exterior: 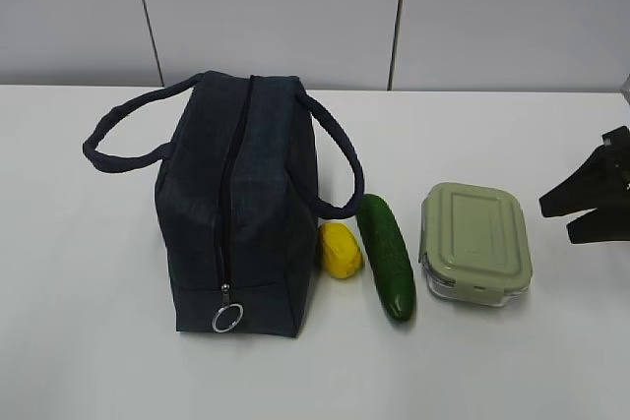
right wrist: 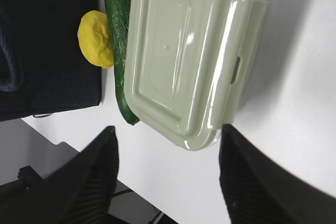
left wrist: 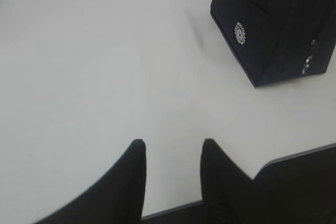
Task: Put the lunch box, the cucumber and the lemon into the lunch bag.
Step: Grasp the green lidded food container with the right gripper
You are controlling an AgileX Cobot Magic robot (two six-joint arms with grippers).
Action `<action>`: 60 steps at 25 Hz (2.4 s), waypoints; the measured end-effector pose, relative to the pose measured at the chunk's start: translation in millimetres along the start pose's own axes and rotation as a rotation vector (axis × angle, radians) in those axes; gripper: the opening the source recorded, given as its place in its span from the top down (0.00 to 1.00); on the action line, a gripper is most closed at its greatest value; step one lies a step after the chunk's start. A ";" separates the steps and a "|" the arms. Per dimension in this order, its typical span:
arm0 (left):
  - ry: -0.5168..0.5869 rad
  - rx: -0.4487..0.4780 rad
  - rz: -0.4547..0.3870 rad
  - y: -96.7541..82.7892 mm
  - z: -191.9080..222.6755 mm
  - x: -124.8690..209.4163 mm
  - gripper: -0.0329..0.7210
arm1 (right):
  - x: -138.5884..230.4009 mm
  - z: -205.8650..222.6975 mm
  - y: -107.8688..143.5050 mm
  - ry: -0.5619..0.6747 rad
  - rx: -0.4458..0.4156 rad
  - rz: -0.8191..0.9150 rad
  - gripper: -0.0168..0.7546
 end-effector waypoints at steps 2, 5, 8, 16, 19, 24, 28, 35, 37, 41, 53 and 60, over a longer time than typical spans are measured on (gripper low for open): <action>0.000 0.000 -0.004 0.0 0.0 0.0 0.64 | -1.5 0.0 -0.6 -0.010 0.004 0.002 0.38; 0.000 0.000 -0.008 0.0 0.0 0.0 0.64 | -3.9 1.2 -1.3 -0.023 -0.002 0.013 0.30; 0.000 0.000 -0.015 0.0 0.0 0.0 0.64 | -6.3 5.8 -5.3 -0.027 -0.013 0.029 0.16; 0.000 0.000 -0.030 0.0 0.0 0.0 0.64 | -13.8 9.2 -9.3 -0.070 -0.013 -0.072 0.12; 0.000 0.000 -0.031 0.0 0.0 0.0 0.64 | -15.1 10.7 -10.1 -0.075 -0.020 -0.085 0.12; 0.000 0.000 -0.033 0.0 0.0 0.0 0.64 | -12.3 26.7 -26.2 -0.033 -0.038 -0.040 0.13; 0.000 0.000 -0.033 0.0 0.0 0.0 0.64 | -13.1 38.3 -32.7 -0.027 -0.088 -0.014 0.15; 0.000 0.000 -0.033 0.0 0.0 0.0 0.64 | -11.3 52.4 -42.4 -0.011 -0.135 -0.001 0.17; 0.000 0.000 -0.033 0.0 0.0 0.0 0.64 | -11.9 54.3 -43.6 -0.015 -0.142 -0.003 0.17; 0.000 0.000 -0.033 0.0 0.0 0.0 0.64 | -13.9 59.2 -46.5 -0.030 -0.163 -0.008 0.19; 0.000 0.000 -0.037 0.0 0.0 0.0 0.64 | -17.1 64.1 -48.3 -0.060 -0.194 -0.063 0.21; 0.000 0.000 -0.037 0.0 0.0 0.0 0.64 | -16.3 72.1 -54.0 -0.063 -0.221 -0.056 0.21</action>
Point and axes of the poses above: a point on each arm's last joint axis where the gripper is mounted, z pointing out along that axis toward the gripper, y along the wrist's bending axis when the last joint is at zero, x = y × z, the point moved 6 cm from there along z, pointing out along that axis toward the gripper, and after that the axes turned 2 degrees about z, right-handed, at the moved point
